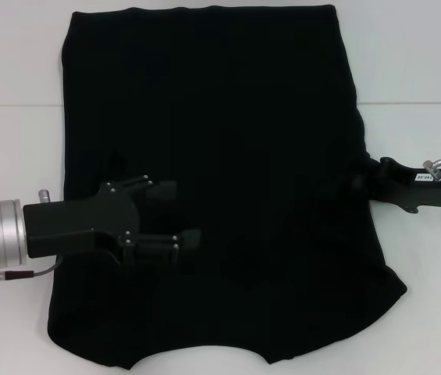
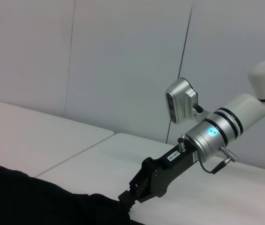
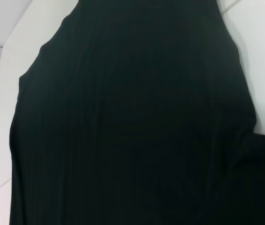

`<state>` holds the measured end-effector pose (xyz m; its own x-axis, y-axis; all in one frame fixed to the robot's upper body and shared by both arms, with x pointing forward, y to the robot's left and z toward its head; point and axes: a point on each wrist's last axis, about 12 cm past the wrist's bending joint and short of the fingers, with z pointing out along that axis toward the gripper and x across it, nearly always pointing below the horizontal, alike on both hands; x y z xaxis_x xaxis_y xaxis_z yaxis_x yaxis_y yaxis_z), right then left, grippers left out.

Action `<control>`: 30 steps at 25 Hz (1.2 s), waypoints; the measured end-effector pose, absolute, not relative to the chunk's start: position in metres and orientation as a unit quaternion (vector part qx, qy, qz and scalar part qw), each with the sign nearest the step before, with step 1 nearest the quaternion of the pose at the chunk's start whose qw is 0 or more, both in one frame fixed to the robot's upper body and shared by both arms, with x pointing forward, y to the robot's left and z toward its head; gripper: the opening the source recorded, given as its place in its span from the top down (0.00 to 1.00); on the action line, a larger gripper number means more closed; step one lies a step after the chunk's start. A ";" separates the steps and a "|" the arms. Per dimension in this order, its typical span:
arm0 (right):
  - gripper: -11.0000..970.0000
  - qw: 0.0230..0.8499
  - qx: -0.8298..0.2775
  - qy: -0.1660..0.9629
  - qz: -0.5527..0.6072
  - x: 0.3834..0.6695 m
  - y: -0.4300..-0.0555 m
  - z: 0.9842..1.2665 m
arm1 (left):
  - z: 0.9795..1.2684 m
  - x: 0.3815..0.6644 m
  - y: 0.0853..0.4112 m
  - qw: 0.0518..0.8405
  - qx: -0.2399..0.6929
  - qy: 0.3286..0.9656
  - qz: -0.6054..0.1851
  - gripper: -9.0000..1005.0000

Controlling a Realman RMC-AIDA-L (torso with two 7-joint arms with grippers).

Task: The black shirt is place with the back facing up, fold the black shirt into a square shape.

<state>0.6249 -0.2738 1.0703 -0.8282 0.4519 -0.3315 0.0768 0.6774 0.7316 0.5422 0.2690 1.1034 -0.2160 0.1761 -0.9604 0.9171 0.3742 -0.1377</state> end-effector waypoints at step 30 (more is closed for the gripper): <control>0.63 0.310 -0.004 0.916 0.255 0.633 -0.320 1.095 | 1.105 0.544 0.266 0.478 0.404 0.674 -0.392 0.07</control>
